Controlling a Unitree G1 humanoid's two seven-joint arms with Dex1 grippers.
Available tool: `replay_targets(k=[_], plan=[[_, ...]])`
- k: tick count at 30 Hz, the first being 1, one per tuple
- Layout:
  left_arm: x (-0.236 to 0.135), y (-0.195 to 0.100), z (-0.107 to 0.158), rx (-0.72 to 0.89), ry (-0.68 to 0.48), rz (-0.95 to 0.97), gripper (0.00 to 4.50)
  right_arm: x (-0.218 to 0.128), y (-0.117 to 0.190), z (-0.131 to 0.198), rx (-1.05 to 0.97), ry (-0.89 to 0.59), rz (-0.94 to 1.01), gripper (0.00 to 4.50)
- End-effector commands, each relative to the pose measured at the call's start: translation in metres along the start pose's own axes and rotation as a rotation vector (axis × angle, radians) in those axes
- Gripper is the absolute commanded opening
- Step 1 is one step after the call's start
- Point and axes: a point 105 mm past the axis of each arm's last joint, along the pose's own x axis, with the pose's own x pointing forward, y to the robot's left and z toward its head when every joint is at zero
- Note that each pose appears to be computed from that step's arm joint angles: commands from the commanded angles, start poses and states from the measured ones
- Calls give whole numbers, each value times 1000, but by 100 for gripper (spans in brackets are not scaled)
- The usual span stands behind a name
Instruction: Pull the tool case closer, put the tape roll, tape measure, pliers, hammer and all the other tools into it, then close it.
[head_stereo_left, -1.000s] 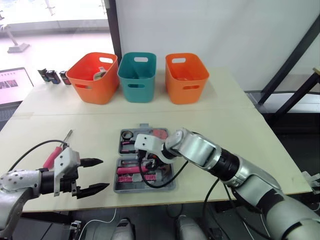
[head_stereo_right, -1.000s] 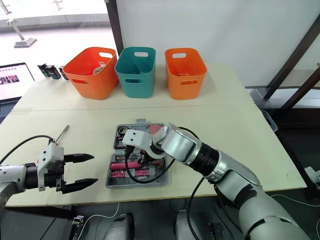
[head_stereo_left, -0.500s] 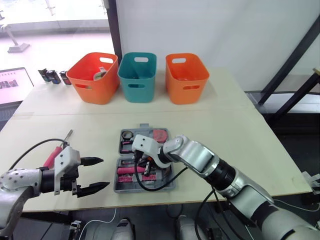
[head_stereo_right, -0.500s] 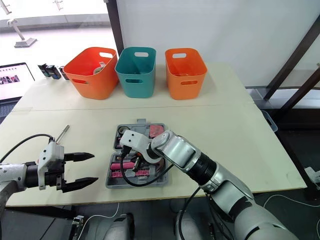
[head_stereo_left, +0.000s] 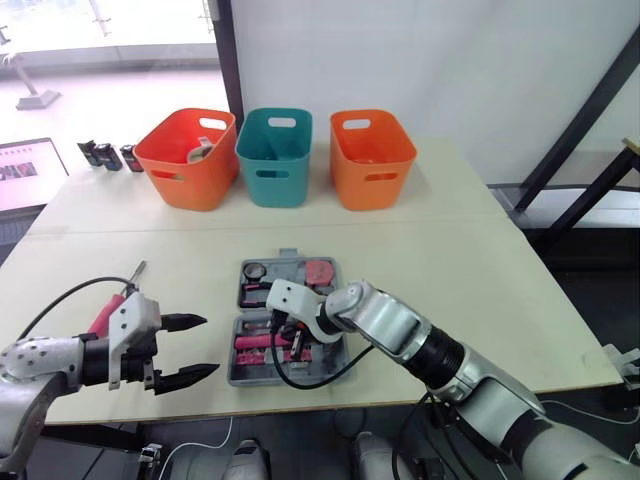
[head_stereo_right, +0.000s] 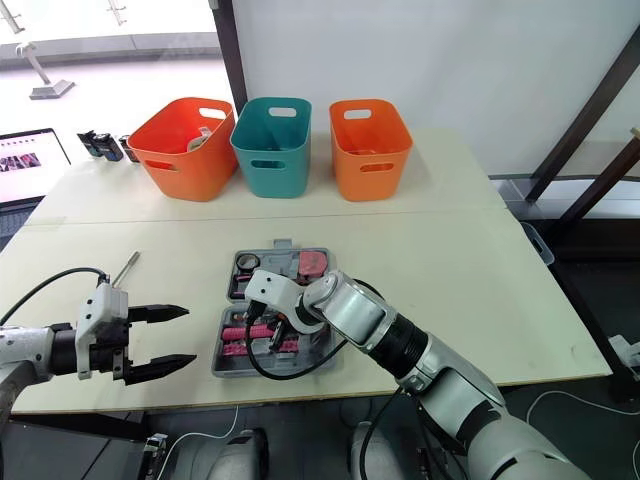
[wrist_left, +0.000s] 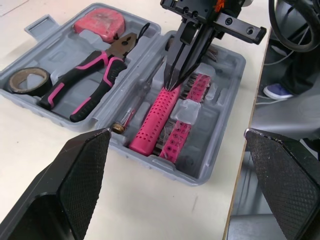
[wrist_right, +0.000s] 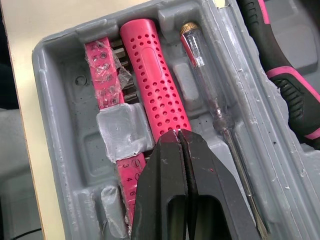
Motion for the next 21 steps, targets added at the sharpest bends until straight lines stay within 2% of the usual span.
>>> replay_targets(k=[1, 5, 8, 11, 13, 17, 19, 21], plan=[[-1, -1, 7, 28, -14, -2, 450, 19, 14, -56, 104, 202, 57, 4], [-1, -1, 8, 29, -13, -1, 450, 31, 16, -91, 127, 289, 44, 4], [-1, 0, 8, 29, -11, 0, 450, 35, 14, -88, 145, 243, 39, 4], [-1, 1, 8, 25, -15, 5, 450, 31, 5, -58, 143, 112, 22, 4], [-2, 2, 6, 12, -19, 21, 450, 18, -7, -23, 109, -39, -6, 4], [-7, 13, -2, -19, -28, 99, 450, -41, -20, 51, 3, -409, -36, 4], [-12, 19, -4, -32, -39, 148, 450, -75, -24, 62, 18, -512, -58, 4], [-18, 24, -6, -45, -45, 186, 450, -99, -26, 58, 36, -555, -81, 4]])
